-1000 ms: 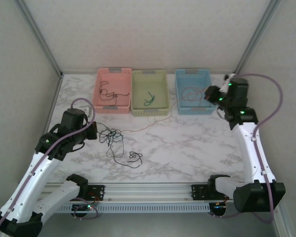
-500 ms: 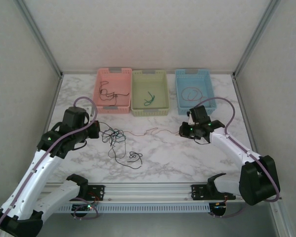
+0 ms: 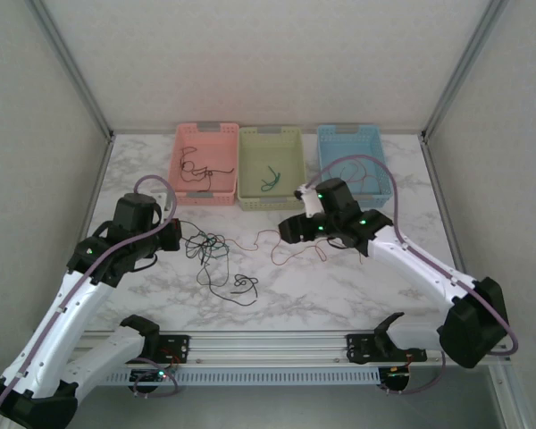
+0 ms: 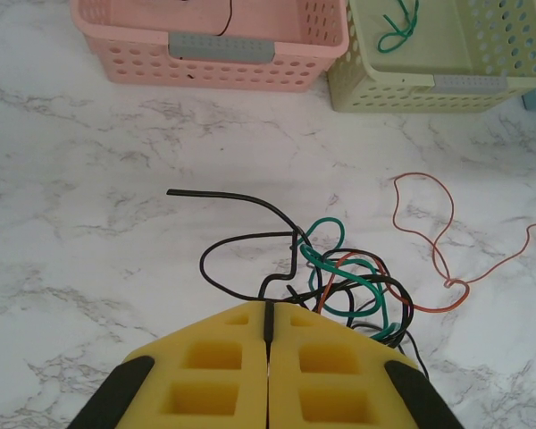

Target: Untangle the cables

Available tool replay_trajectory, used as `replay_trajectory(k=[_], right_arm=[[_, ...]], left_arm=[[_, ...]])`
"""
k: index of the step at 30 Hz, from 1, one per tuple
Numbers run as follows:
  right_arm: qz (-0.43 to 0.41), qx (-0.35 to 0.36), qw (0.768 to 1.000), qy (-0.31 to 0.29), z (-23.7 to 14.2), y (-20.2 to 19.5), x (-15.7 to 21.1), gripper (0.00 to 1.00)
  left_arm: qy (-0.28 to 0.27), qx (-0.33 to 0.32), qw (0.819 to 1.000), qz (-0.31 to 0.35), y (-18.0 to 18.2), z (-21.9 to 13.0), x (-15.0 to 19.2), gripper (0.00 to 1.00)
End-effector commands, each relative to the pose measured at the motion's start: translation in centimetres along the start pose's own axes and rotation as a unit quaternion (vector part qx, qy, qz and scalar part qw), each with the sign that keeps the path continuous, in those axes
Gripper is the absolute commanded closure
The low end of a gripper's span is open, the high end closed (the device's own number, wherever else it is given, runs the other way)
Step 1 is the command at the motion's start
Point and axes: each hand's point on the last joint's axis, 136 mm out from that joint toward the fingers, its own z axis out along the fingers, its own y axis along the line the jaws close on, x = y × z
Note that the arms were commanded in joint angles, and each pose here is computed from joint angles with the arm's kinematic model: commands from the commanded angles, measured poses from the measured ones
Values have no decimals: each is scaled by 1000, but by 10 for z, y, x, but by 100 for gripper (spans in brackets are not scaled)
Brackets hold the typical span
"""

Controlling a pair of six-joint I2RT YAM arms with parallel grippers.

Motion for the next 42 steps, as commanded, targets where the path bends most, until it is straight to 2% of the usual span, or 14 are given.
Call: replay_trajectory(k=[1,7,13,17,19,21,24,26,27,31,36,42], right_arm=[[-87,-63,994,6,22,30,-20,30],[-187,-97,975,72,68,78,-14,29],[-197,-134,966,106,92,103,-5,31],[-194,-145,962,127,101,108,6,37],[-193,-147,960,137,104,110,11,44],[-194,-147,960,141,104,110,12,55],[-193,-150,960,136,100,114,8,81],[-194,-143,963,123,94,114,1,98],[-197,-136,964,114,89,114,-4,100],[-213,-92,970,66,62,107,-30,100],[-191,-62,979,-7,11,86,-65,100],[-108,18,988,-111,-62,16,-105,100]], left_arm=[[1,9,1000,5,-2,1,1,100],[-1,7,1000,7,-1,1,1,100],[-2,5,1000,7,0,1,0,100],[-2,6,1000,7,0,2,1,100],[-1,7,1000,7,-1,2,1,100],[-1,7,1000,7,-1,2,1,100],[-3,8,1000,7,-1,1,1,100],[-3,7,1000,7,-1,1,1,100],[-3,6,1000,7,0,1,1,100],[-3,2,1000,7,1,2,2,100],[-1,-7,1000,6,5,3,3,100],[-1,-15,1000,6,7,3,3,100]])
